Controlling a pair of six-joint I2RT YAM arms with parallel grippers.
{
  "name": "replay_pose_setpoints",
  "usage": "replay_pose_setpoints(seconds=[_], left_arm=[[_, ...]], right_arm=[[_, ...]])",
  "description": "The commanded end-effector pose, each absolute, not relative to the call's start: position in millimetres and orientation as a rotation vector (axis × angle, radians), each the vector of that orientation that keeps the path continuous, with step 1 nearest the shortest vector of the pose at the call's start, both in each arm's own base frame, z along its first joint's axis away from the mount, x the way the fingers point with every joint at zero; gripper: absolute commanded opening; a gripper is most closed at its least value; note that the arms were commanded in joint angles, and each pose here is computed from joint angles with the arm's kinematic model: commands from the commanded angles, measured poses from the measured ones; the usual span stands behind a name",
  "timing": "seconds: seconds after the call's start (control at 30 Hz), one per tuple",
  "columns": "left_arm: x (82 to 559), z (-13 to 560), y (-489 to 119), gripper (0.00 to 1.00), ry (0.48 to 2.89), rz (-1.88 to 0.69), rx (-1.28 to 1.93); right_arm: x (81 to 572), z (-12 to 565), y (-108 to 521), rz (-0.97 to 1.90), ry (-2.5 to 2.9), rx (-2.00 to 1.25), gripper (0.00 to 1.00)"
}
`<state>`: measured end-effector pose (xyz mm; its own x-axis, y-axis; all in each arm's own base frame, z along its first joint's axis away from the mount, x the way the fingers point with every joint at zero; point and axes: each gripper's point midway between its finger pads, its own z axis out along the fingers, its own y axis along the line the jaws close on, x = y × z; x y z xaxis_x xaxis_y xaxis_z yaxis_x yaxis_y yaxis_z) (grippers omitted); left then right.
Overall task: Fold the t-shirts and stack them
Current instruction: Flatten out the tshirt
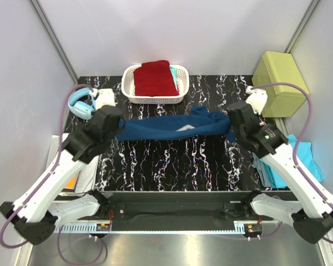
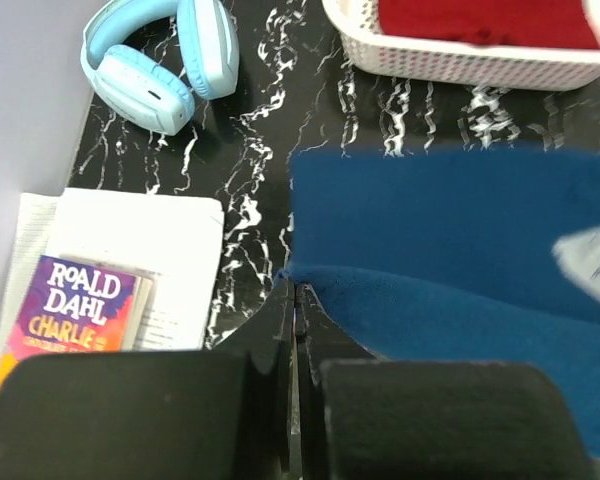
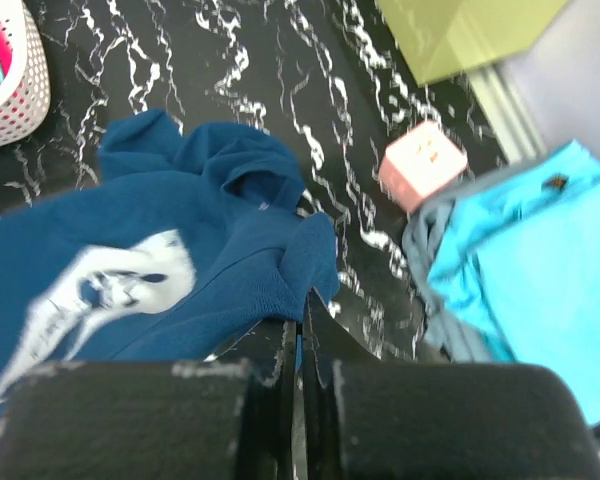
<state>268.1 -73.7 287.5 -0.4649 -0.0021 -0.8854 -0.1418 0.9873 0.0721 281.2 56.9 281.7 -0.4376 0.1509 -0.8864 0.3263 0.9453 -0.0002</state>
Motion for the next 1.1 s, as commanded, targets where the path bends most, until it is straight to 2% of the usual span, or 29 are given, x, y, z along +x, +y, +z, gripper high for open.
replay_pose_setpoints(seconds=[0.0,0.37,0.53,0.7,0.73,0.8,0.83,0.93,0.97,1.07], left_arm=[[247,295,-73,0.0,2.055,0.077,-0.158],[204,244,-73,0.0,2.216,-0.004,-0.132],[188,212,-83,0.0,2.332,-0.06,-0.093],[180,202,-89,0.06,2.388,-0.087,-0.078],[180,204,-90,0.13,2.386,-0.096,-0.079],[178,205,-91,0.27,2.385,-0.112,-0.086],[178,207,-92,0.35,2.381,-0.117,-0.089],[178,211,-89,0.51,2.37,-0.108,-0.1],[178,213,-89,0.54,2.363,-0.108,-0.104],[182,223,-84,0.62,2.324,-0.096,-0.12]], right_arm=[[250,268,55,-0.147,2.087,0.445,0.0],[194,236,32,-0.143,2.2,0.521,0.0],[185,236,29,-0.135,2.222,0.532,0.0],[184,239,31,-0.149,2.252,0.53,0.0],[183,242,31,-0.146,2.25,0.534,0.1],[182,245,31,-0.142,2.25,0.545,0.2],[182,248,31,-0.134,2.242,0.549,0.3],[181,255,27,-0.138,2.222,0.56,0.46],[181,257,26,-0.139,2.218,0.56,0.55],[182,267,23,-0.137,2.194,0.545,0.69]])
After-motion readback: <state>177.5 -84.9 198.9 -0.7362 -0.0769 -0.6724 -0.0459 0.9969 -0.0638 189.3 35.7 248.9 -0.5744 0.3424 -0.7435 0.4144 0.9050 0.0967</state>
